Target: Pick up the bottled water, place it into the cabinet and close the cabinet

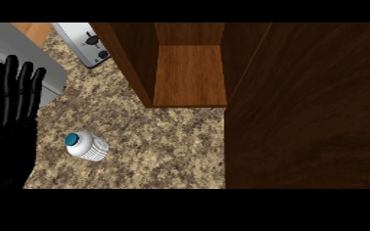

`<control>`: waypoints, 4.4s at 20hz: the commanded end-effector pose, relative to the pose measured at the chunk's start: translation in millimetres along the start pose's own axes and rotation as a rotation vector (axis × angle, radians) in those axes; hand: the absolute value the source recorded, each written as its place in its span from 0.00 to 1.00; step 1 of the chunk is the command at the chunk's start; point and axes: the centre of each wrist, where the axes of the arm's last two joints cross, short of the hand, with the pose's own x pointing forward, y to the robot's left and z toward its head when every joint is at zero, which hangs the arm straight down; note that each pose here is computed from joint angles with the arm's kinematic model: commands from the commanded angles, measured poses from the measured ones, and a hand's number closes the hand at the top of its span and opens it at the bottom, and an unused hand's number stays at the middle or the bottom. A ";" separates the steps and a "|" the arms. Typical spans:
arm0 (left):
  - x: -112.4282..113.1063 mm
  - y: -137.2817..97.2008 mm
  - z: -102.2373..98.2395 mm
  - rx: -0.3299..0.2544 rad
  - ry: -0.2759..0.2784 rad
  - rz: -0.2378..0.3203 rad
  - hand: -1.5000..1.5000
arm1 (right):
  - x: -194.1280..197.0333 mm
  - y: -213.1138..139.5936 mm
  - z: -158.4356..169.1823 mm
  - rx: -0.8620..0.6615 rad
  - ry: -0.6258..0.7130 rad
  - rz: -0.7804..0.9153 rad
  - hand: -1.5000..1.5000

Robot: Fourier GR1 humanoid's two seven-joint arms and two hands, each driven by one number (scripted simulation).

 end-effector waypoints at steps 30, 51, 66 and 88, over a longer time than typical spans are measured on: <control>27.7 138.4 48.1 -0.198 0.365 0.293 0.00 | 96.8 51.5 59.1 0.166 0.102 -0.170 0.00; -80.1 130.7 77.6 -0.185 0.553 0.213 0.00 | 110.8 60.8 66.9 0.172 0.106 -0.184 0.00; -183.9 115.7 97.7 -0.189 0.660 0.216 0.00 | 107.9 54.1 73.6 0.193 0.113 -0.164 0.00; -254.8 79.4 121.1 -0.081 0.555 0.280 0.00 | 94.7 60.5 53.1 0.189 0.105 -0.159 0.00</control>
